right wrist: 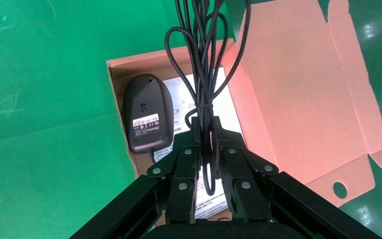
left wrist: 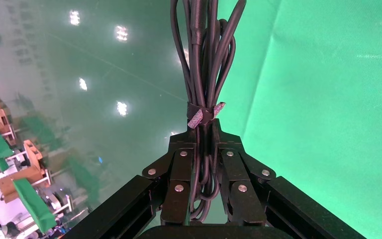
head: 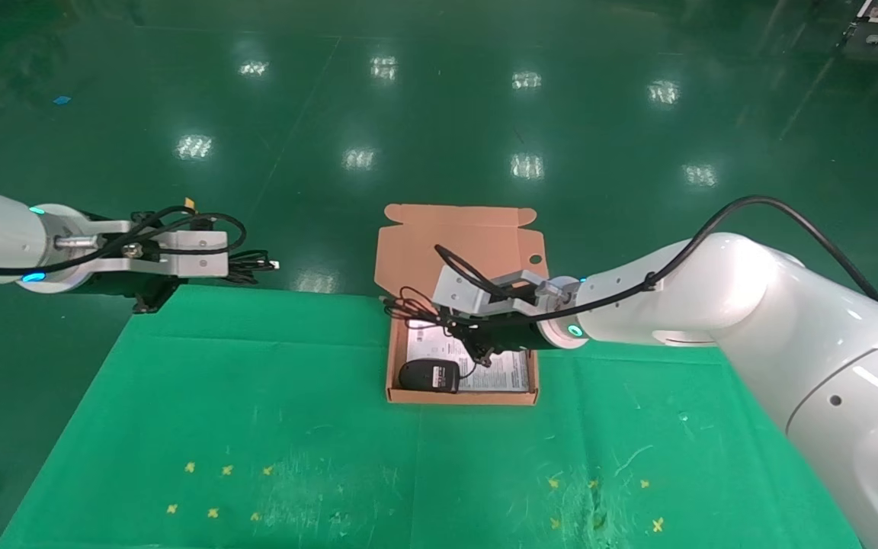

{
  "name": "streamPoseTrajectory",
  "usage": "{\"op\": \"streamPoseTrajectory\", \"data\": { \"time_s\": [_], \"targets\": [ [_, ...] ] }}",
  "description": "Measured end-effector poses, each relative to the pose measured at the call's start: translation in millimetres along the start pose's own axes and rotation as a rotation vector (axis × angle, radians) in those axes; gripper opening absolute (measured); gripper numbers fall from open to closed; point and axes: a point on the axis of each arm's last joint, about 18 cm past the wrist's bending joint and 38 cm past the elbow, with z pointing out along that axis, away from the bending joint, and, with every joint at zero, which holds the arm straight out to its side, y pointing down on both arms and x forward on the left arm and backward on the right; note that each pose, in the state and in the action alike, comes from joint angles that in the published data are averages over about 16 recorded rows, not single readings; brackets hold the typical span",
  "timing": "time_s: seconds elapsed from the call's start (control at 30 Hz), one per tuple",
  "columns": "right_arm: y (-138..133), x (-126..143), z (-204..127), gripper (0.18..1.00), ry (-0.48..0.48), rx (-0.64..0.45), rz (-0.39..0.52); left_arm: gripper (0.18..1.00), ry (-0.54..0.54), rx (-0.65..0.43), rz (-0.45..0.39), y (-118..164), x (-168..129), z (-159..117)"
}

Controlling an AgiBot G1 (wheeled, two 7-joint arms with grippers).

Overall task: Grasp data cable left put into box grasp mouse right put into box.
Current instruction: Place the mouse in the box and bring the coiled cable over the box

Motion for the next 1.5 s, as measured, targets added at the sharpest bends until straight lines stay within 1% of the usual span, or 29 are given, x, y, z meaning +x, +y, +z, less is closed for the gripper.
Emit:
{"op": "streamPoseTrajectory", "data": {
  "time_s": [0.17, 0.33, 0.4, 0.6, 0.8, 0.87, 1.07, 1.13, 1.33, 1.5],
  "targets": [
    [6, 2, -4, 0.235, 0.001, -0.007, 0.001, 0.232, 0.004, 0.033, 0.012, -13, 3, 8],
    [18, 6, -11, 0.274, 0.013, -0.018, 0.003, 0.232, 0.010, 0.088, 0.031, -36, 7, 23],
    [25, 10, -16, 0.291, 0.022, -0.026, 0.005, 0.232, 0.012, 0.115, 0.040, -47, 10, 31],
    [55, 27, -36, 0.380, 0.065, -0.067, 0.011, 0.232, 0.013, 0.203, 0.063, -83, 17, 57],
    [90, 48, -65, 0.502, 0.121, -0.120, 0.023, 0.232, 0.007, 0.282, 0.082, -119, 27, 82],
    [100, 53, -75, 0.555, 0.138, -0.137, 0.025, 0.232, 0.005, 0.306, 0.089, -130, 31, 89],
    [126, 64, -101, 0.696, 0.169, -0.178, 0.028, 0.232, 0.004, 0.371, 0.116, -156, 45, 102],
    [132, 65, -107, 0.747, 0.173, -0.186, 0.028, 0.232, 0.005, 0.392, 0.126, -163, 50, 104],
    [142, 63, -123, 0.862, 0.174, -0.196, 0.023, 0.232, 0.016, 0.449, 0.153, -180, 64, 106],
    [144, 59, -130, 0.926, 0.172, -0.196, 0.021, 0.232, 0.030, 0.481, 0.168, -189, 74, 106]
  ]
}}
